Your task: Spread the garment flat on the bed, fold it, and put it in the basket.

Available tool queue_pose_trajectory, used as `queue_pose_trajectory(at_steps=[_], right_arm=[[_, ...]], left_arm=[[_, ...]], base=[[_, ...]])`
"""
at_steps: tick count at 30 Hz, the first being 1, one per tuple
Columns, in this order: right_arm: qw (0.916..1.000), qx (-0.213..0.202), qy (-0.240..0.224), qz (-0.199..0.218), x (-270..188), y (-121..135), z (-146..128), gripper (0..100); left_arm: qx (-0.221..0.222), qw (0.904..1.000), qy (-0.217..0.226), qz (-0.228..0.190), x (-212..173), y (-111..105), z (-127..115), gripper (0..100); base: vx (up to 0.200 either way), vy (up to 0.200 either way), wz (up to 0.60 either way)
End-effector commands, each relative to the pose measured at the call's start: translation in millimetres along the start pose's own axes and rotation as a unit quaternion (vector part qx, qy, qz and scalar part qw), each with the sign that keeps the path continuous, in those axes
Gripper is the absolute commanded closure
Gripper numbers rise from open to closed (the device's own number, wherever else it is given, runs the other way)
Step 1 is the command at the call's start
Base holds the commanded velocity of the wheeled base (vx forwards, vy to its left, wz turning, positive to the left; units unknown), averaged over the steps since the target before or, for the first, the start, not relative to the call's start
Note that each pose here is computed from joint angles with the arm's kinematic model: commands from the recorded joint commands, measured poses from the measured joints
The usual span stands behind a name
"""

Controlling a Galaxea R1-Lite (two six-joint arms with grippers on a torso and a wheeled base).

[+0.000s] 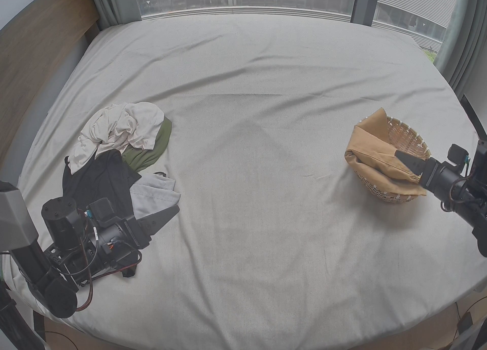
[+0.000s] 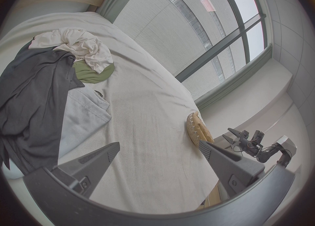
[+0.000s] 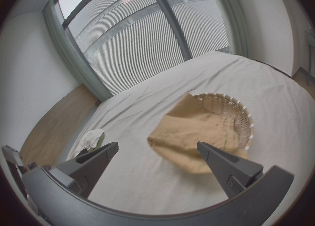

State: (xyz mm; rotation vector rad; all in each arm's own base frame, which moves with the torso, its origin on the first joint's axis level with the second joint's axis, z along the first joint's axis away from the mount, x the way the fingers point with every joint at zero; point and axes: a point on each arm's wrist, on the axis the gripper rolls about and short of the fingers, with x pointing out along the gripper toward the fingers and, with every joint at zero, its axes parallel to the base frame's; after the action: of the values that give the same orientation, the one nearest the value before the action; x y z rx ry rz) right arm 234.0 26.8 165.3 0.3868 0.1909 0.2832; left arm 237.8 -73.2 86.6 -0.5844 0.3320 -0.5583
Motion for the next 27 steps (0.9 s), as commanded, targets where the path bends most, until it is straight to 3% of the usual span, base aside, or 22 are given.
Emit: queue_pose_trajectory(at_steps=[1, 4, 6, 7, 11, 18, 24, 26, 27], right_arm=[[0.9949, -0.028, 0.038, 0.089, -43.8, 34.0, -26.9, 0], [0.9924, -0.035, 0.038, 0.112, -67.7, 39.5, -35.2, 0], [0.9924, -0.035, 0.038, 0.112, -67.7, 39.5, -35.2, 0], [0.9916, -0.044, 0.029, 0.118, -93.8, 36.7, -44.1, 0], [0.9915, -0.048, 0.018, 0.119, -124.6, 30.9, -56.7, 0], [0.9928, -0.051, -0.005, 0.108, -166.8, 26.7, -62.5, 0], [0.9938, -0.054, -0.038, 0.090, -201.0, 23.2, -71.7, 0], [0.9938, -0.054, -0.039, 0.089, -202.9, 22.8, -73.0, 0], [0.9930, -0.057, -0.055, 0.088, -218.6, 21.5, -80.6, 0]], left_arm=[[0.021, 0.9977, -0.022, -0.061, -38.7, -27.7, 12.7, 0], [0.041, 0.9942, -0.031, -0.094, -65.8, -40.1, 15.8, 0], [0.041, 0.9942, -0.031, -0.094, -65.8, -40.1, 15.8, 0], [0.090, 0.9907, -0.036, -0.095, -88.0, -46.0, 11.8, 0], [0.136, 0.9870, -0.047, -0.072, -109.2, -49.2, 13.5, 0], [0.185, 0.9770, -0.074, -0.077, -138.9, -63.4, 11.6, 0], [0.234, 0.9685, -0.059, -0.062, -171.5, -69.0, -7.2, 0], [0.234, 0.9687, -0.058, -0.061, -173.4, -69.1, -8.7, 0], [0.231, 0.9701, -0.052, -0.056, -189.8, -69.9, -20.8, 0]], base=[[0.000, 0.000, 0.00], [0.000, 0.000, 0.00], [0.000, 0.000, 0.00], [0.000, 0.000, 0.00], [0.000, 0.000, 0.00], [0.000, 0.000, 0.00], [0.000, 0.000, 0.00], [0.000, 0.000, 0.00], [0.000, 0.000, 0.00]])
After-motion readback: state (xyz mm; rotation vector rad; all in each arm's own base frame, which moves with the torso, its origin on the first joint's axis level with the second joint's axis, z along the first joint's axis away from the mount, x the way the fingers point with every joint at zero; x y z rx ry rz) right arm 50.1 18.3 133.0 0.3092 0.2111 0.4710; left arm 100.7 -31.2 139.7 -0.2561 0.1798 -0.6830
